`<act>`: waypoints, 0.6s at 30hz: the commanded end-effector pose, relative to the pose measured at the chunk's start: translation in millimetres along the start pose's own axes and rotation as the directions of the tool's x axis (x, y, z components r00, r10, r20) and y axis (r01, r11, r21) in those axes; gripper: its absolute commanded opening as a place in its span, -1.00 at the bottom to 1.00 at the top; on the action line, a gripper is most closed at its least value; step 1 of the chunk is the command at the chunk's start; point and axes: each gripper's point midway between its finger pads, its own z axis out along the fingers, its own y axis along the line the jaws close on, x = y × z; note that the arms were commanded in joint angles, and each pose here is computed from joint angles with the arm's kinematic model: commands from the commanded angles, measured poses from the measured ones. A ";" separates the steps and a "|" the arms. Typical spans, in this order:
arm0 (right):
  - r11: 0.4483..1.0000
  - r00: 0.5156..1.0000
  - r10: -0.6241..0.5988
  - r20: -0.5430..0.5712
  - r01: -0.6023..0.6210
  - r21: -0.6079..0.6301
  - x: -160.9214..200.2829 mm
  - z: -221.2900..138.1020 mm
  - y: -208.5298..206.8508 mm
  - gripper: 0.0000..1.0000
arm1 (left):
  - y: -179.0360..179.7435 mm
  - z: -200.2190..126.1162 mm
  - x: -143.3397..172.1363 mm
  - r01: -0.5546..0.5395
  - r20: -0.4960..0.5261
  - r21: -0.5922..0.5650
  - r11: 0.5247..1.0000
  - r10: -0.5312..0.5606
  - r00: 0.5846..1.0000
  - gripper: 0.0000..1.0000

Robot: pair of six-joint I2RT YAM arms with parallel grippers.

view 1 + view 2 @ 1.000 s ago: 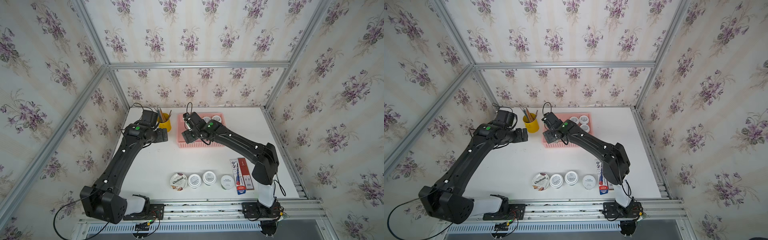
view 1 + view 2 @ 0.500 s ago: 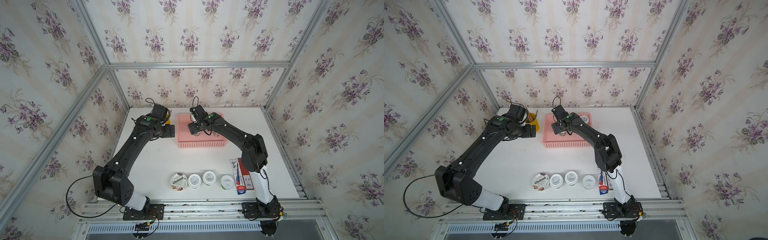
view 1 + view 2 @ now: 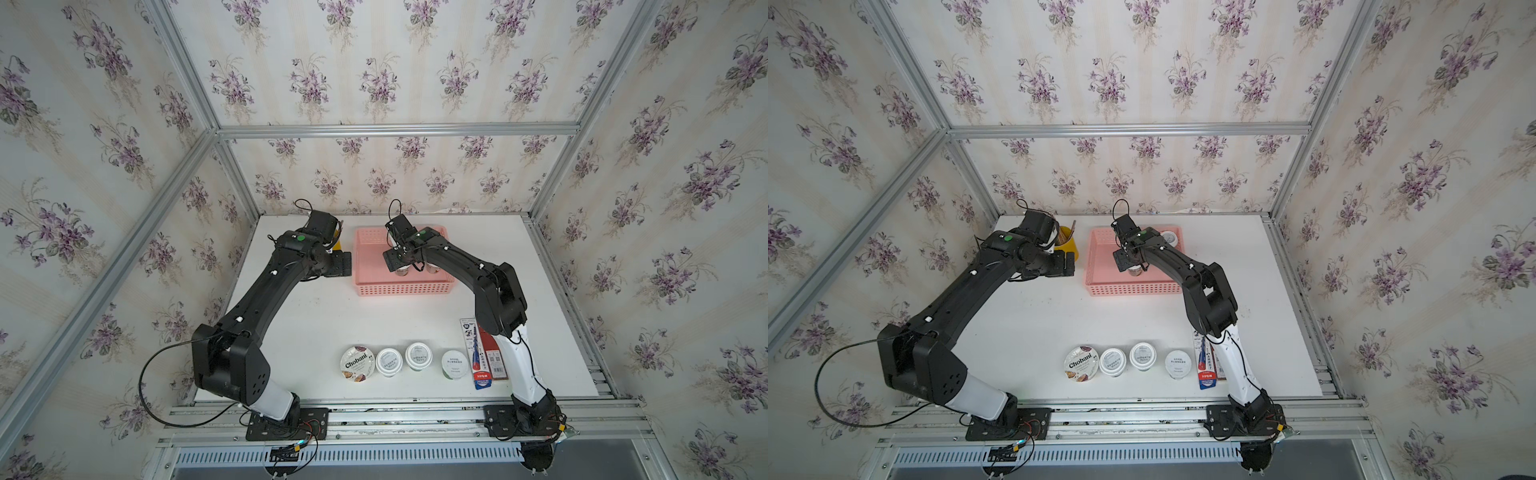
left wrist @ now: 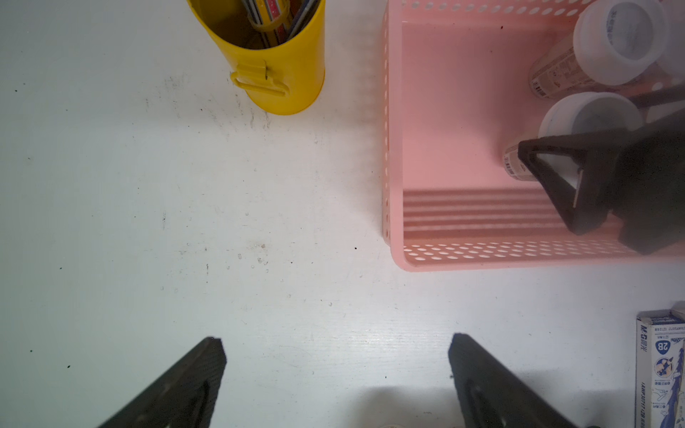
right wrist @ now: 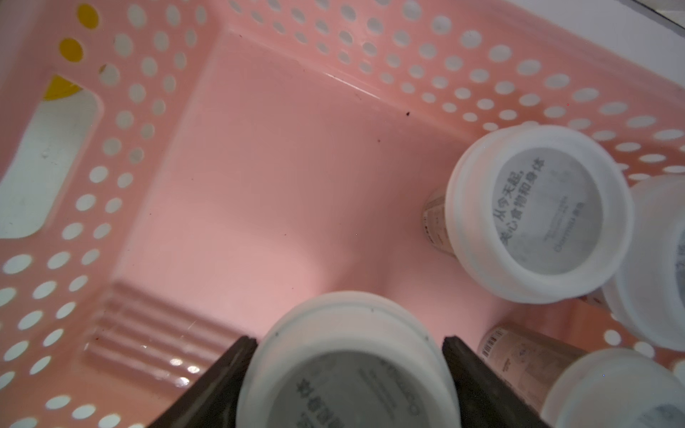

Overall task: Put the yogurt in the basket
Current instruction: Place the yogurt in the basket.

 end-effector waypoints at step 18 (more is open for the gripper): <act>0.999 1.000 0.001 -0.012 0.000 0.039 7.0 9.3 -13.0 0.74 | 3.3 1.7 -2.0 -0.013 0.004 -0.020 1.000 0.013 1.000 0.98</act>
